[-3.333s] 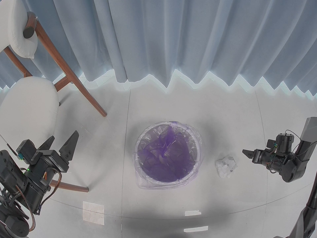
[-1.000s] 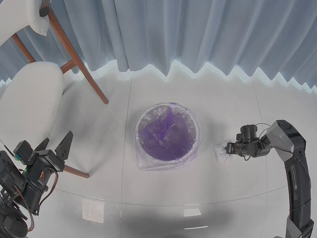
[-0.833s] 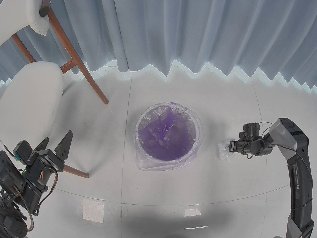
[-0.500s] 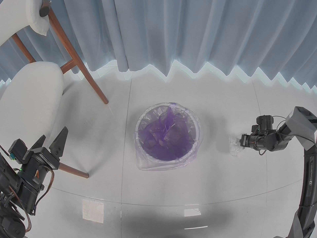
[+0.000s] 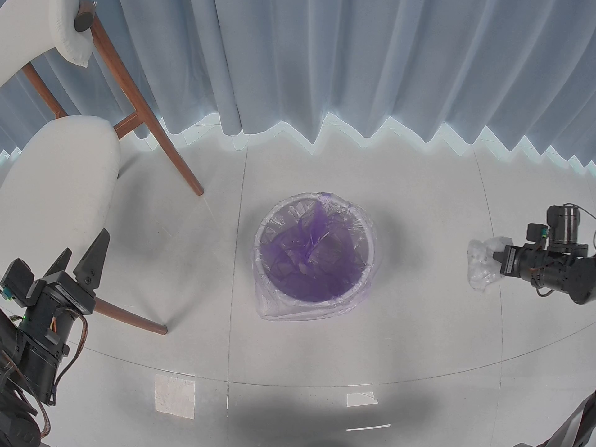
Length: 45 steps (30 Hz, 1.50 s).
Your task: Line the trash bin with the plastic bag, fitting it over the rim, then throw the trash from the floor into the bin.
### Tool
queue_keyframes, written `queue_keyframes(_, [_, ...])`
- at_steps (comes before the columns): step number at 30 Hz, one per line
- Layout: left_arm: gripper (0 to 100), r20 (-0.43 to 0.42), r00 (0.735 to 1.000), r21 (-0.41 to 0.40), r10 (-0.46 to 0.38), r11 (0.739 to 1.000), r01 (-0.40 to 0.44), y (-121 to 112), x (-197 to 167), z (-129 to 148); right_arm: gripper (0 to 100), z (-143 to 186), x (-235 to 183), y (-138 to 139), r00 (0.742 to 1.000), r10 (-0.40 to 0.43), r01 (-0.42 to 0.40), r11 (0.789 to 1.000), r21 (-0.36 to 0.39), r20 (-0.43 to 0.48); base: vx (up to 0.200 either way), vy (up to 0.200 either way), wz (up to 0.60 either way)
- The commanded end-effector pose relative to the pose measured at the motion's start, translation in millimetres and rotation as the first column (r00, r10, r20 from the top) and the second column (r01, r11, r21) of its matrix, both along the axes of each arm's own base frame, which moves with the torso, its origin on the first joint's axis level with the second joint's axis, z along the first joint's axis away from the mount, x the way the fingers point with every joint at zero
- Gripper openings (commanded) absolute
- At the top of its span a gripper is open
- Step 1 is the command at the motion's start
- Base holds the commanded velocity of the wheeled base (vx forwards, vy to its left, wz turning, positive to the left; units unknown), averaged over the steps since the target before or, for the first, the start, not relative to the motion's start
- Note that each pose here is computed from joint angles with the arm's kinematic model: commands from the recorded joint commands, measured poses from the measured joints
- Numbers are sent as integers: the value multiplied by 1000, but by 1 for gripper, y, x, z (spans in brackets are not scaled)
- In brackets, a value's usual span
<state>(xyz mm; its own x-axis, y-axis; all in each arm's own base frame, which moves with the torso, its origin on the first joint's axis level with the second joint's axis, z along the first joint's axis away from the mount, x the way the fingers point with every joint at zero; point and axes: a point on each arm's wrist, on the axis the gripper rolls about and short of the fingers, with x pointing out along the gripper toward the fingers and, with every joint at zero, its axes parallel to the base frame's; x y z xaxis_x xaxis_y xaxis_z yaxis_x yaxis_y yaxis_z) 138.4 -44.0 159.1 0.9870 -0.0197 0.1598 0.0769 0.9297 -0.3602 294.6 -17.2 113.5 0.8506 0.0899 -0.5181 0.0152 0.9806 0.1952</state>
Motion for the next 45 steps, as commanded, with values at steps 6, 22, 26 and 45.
queue_keyframes(6, [100, -52, 990, -57, 131, 989, -133, 23, -28, -1, 0, 54, -155, 42, 900, 285, -269, 959, -93, 330, 0, 0, 0])
queue_keyframes(22, [100, 27, 965, -32, 261, 965, -260, 39, -39, 7, 0, 42, -89, 112, 783, 565, -553, 824, -124, 259, 0, 0, 0])
queue_keyframes(26, [100, 53, 949, -35, 309, 951, -308, 44, -44, 10, 0, 44, -66, 140, 727, 625, -619, 776, -123, 284, 0, 0, 0])
queue_keyframes(45, [100, 145, 925, 37, 351, 932, -360, 52, -62, 18, 0, -23, 35, 199, 706, 653, -618, 757, -212, 273, 0, 0, 0])
